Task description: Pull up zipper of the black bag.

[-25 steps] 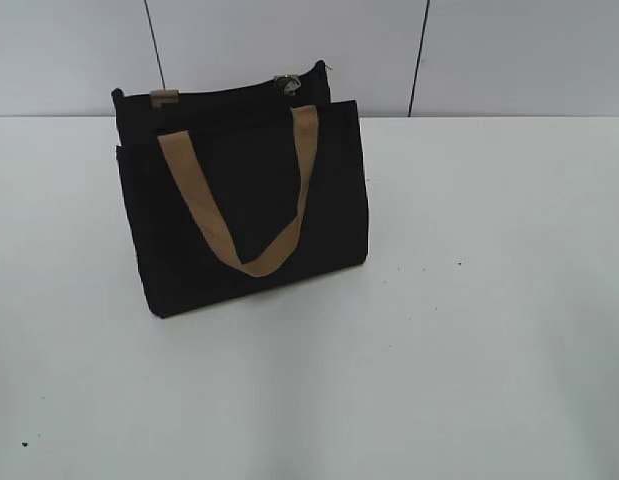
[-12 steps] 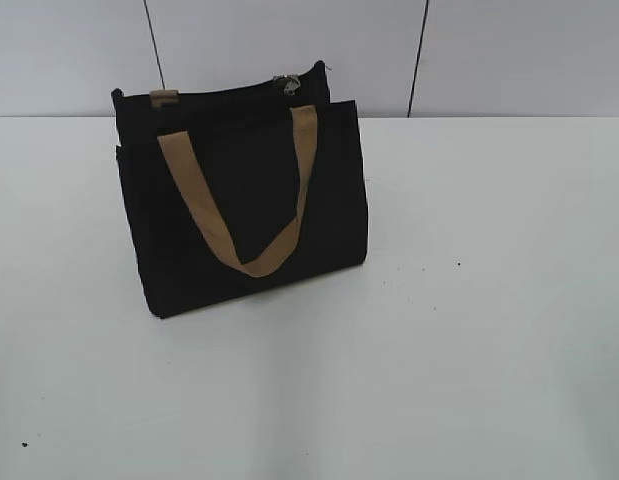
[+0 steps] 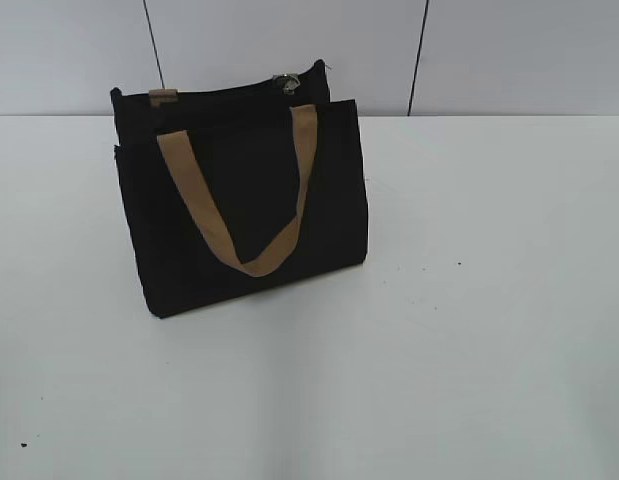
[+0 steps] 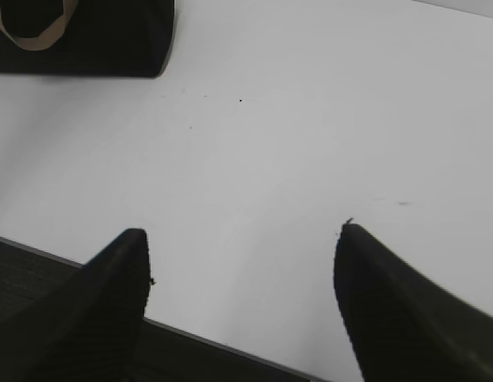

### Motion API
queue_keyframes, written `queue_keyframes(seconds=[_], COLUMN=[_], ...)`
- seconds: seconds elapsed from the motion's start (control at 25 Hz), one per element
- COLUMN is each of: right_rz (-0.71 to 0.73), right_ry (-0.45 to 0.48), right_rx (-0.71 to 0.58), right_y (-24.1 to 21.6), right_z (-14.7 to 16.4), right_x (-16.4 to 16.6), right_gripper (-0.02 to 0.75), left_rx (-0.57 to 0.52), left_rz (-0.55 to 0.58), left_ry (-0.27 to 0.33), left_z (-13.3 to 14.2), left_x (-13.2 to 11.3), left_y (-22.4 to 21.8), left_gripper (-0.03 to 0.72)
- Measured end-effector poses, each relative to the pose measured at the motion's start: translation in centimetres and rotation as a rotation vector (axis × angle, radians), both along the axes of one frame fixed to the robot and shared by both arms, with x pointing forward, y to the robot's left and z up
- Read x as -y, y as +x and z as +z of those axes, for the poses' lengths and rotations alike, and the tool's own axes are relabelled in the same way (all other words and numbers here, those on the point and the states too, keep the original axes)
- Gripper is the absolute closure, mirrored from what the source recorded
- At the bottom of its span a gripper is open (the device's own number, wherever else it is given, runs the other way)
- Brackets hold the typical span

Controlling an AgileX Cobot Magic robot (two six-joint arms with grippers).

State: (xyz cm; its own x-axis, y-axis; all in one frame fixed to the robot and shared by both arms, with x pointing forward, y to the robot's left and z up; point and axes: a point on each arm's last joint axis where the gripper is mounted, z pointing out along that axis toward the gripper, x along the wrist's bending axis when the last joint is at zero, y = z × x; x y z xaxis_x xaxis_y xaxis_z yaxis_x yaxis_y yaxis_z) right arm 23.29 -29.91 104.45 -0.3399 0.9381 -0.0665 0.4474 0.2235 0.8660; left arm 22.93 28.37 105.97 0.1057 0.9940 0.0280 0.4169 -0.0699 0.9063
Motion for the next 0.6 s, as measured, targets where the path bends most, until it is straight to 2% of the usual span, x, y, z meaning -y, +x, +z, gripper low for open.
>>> queue_keyframes(seconds=[0.4,0.6], right_rz=[-0.011,-0.171], right_ry=[0.001,0.003], right_rx=[-0.002,-0.002], right_y=[0.0,0.02], right_z=[-0.01,-0.01], right_x=[0.0,-0.11], right_gripper=[0.192,0.192], left_rx=[0.0,0.0], left_rz=[-0.005,-0.039], left_ry=[0.003,0.003], left_z=[0.0,-0.02], left_x=[-0.04,-0.08], left_y=[-0.01,-0.05], left_gripper=[0.24,0.249])
